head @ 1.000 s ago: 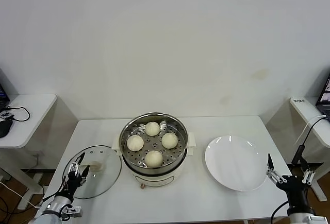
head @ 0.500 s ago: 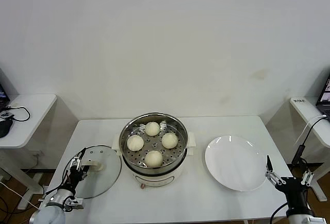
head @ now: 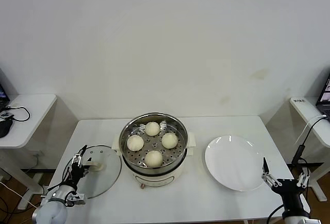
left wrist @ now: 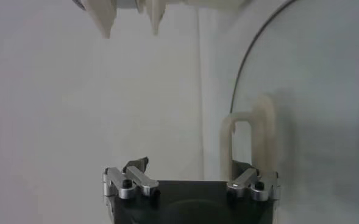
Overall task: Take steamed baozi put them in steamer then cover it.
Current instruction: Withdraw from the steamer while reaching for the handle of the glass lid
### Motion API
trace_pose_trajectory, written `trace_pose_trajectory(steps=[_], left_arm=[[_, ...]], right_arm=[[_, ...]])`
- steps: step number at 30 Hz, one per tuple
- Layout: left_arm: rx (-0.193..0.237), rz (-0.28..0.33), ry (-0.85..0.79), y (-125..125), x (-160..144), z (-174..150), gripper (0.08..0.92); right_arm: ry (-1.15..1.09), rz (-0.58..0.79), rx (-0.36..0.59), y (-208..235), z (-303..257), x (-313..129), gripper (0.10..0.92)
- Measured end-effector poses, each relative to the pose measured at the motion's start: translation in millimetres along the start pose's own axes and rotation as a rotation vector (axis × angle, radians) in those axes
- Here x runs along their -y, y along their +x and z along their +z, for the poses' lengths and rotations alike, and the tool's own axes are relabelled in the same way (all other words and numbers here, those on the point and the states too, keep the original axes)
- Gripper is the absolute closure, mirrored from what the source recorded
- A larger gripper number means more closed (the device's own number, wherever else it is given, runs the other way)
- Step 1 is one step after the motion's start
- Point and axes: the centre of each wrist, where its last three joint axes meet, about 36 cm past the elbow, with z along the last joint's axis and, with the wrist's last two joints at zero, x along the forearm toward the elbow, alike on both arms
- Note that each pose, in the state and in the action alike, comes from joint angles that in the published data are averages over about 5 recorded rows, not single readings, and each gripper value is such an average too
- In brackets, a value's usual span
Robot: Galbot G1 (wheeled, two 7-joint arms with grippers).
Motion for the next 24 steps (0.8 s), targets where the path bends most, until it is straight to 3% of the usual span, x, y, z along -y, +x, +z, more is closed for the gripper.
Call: trace_pose_trajectory(steps=[5, 24], left_arm=[[0.001, 0.014, 0.0, -1, 1, 1, 0.286], [-0.012, 0.018, 0.005, 7, 3, 6, 0.834]], right_arm=[[0.0, -0.001, -0.001, -1, 1, 0, 0.2], [-0.017, -0.018, 0.009, -10, 2, -3, 0.2]])
